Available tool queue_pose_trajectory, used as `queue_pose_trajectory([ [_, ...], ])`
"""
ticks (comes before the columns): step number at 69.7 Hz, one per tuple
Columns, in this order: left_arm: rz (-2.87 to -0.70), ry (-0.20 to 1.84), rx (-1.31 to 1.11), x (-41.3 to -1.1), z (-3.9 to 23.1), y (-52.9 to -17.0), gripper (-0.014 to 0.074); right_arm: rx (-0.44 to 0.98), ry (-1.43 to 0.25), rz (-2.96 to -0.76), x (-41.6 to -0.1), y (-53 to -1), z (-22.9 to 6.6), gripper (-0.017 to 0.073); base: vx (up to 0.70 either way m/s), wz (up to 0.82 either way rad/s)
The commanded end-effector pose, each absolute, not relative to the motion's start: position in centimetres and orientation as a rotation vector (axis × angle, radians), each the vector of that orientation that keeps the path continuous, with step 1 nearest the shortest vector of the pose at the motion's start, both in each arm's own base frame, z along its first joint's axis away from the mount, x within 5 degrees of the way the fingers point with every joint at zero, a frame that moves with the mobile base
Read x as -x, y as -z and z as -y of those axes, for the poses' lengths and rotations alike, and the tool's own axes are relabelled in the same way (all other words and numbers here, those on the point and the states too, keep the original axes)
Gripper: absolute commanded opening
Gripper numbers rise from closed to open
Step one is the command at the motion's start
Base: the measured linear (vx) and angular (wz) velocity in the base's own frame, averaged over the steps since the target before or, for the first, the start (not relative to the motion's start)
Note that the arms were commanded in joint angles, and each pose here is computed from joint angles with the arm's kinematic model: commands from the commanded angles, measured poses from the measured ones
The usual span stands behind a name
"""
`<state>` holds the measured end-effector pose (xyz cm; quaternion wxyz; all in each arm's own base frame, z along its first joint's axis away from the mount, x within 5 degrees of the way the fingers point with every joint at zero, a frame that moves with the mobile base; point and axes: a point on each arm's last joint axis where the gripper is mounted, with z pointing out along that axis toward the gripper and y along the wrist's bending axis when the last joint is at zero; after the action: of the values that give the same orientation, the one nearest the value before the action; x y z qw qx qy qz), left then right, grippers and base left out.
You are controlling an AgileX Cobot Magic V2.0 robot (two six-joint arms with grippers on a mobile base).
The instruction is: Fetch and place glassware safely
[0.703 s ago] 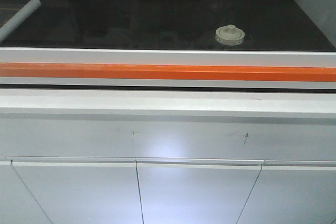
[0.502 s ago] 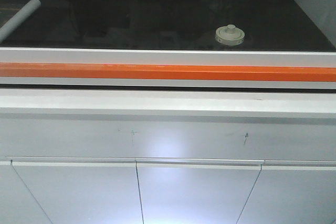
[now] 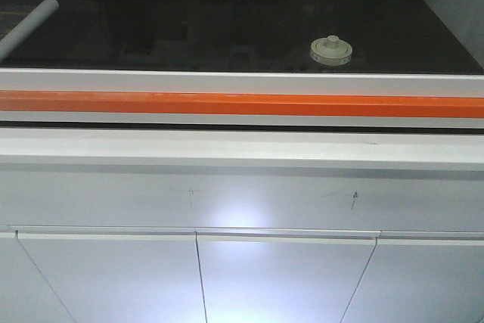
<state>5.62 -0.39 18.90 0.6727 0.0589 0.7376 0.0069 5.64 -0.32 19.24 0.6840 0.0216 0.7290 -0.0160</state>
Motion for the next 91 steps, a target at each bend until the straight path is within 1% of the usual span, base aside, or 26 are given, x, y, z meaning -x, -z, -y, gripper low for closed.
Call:
queue_pose_trajectory([
  [1,-1.607,-0.008,-0.126,-5.7,0.4,-18.6,-0.0007,-0.042,0.045,-1.568,-5.7,-19.3,0.3,-0.0008,0.00,0.00],
  [40,-1.594,-0.009,-0.125,-5.7,0.4,-18.8,-0.0007,-0.025,0.065,-1.544,-5.7,-19.6,0.3,-0.0008,0.00,0.00],
  [52,-1.519,-0.009,-0.119,-5.7,0.4,-19.5,-0.0007,-0.025,0.062,-1.513,-5.6,-19.8,0.3,-0.0008,0.00,0.00],
  [57,-1.454,-0.009,-0.114,-5.6,0.4,-20.0,-0.0007,-0.025,0.062,-1.513,-5.6,-19.8,0.3,-0.0008,0.00,0.00],
  [61,-1.390,-0.009,-0.109,-5.5,0.4,-20.6,-0.0007,-0.033,0.051,-1.493,-5.6,-20.0,0.3,-0.0008,0.00,0.00],
  [68,-1.247,0.031,-0.069,-5.2,0.4,-22.0,-0.0007,-0.027,0.044,-1.392,-5.5,-21.0,0.2,-0.0006,0.00,0.00],
  [78,-1.147,0.105,-0.016,-4.7,0.3,-23.9,-0.0007,-0.018,0.040,-1.241,-5.0,-23.4,0.1,-0.0004,0.00,0.00],
  [86,-1.082,0.105,-0.016,-4.1,0.3,-27.5,-0.0007,-0.017,0.042,-1.198,-4.7,-26.1,0.1,-0.0003,0.00,0.00],
  [91,-1.082,0.105,-0.016,-4.2,0.3,-30.0,-0.0007,-0.016,0.043,-1.166,-4.6,-28.5,0.1,-0.0003,0.00,0.00],
])
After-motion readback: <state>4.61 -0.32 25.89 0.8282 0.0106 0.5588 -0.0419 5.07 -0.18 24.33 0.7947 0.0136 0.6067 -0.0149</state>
